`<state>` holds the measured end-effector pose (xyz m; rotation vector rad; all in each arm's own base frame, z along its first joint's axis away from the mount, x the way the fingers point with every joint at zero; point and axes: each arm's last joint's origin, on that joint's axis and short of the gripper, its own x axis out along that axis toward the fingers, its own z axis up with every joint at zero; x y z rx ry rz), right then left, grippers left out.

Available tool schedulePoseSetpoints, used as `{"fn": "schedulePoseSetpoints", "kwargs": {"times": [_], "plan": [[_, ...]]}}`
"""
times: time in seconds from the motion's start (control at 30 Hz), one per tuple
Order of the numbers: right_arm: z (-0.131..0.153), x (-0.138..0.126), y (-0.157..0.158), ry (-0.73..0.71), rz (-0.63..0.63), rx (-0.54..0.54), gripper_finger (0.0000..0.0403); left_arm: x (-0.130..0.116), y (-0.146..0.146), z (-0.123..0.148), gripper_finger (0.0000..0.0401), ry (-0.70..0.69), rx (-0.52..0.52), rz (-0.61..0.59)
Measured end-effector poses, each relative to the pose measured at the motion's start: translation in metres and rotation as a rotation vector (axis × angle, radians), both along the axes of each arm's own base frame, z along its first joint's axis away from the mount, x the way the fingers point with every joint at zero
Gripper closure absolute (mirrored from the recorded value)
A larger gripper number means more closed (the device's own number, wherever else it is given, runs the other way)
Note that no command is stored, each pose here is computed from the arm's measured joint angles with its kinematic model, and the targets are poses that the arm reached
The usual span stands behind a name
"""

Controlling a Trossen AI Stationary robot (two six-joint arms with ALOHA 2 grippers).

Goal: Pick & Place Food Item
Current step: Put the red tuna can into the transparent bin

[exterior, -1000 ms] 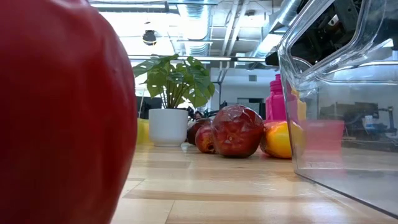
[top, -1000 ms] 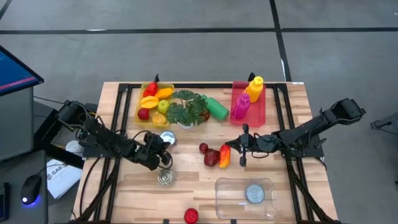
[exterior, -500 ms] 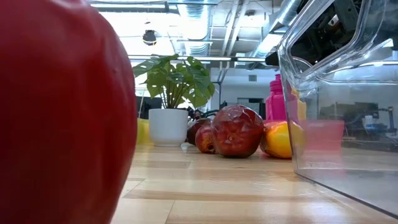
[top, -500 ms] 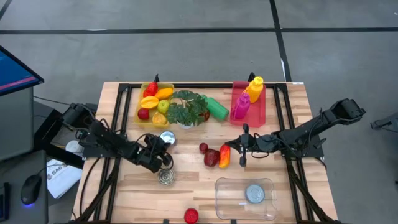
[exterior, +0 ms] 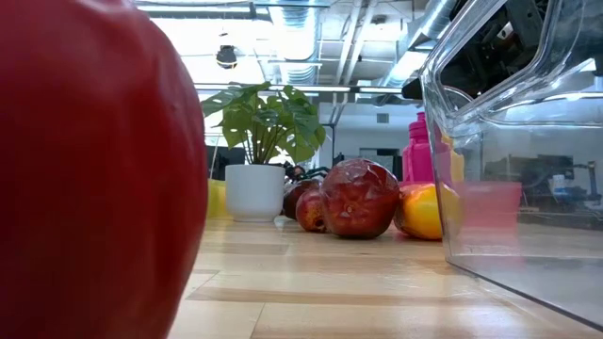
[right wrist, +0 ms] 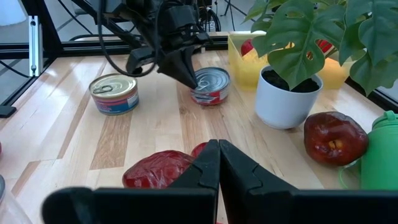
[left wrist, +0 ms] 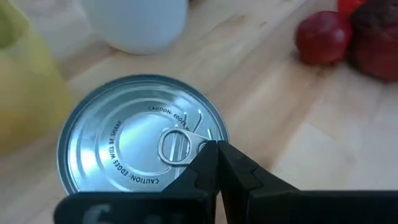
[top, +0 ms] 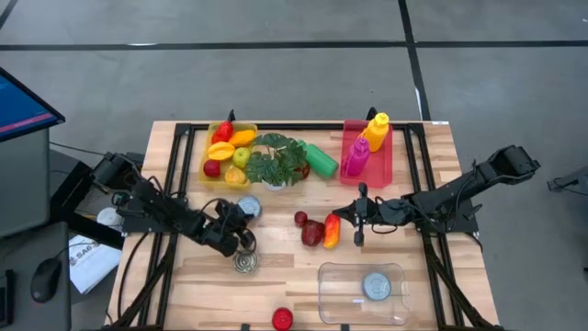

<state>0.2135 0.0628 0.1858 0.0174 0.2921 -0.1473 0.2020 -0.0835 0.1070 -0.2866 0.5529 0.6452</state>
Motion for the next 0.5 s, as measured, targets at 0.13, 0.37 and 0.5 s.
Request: {"fn": "schedulePoseSetpoints", "kwargs": {"times": [0.13,0.37,0.5], "plan": [[0.0,0.0,0.0,0.0,0.0,0.0,0.0403,-0.0006,-0.0036,0.0004,0.0401,-0.006,-0.007,-0.02],[0.0,0.0,0.0,0.0,0.0,0.0,0.0403,-0.0009,-0.0046,0.0003,0.0401,-0.007,-0.011,-0.025],[0.0001,0.0,-0.0001,0.0,0.0,0.0,0.0403,-0.0012,-0.0055,0.0003,0.0401,0.005,-0.001,-0.044]]}}
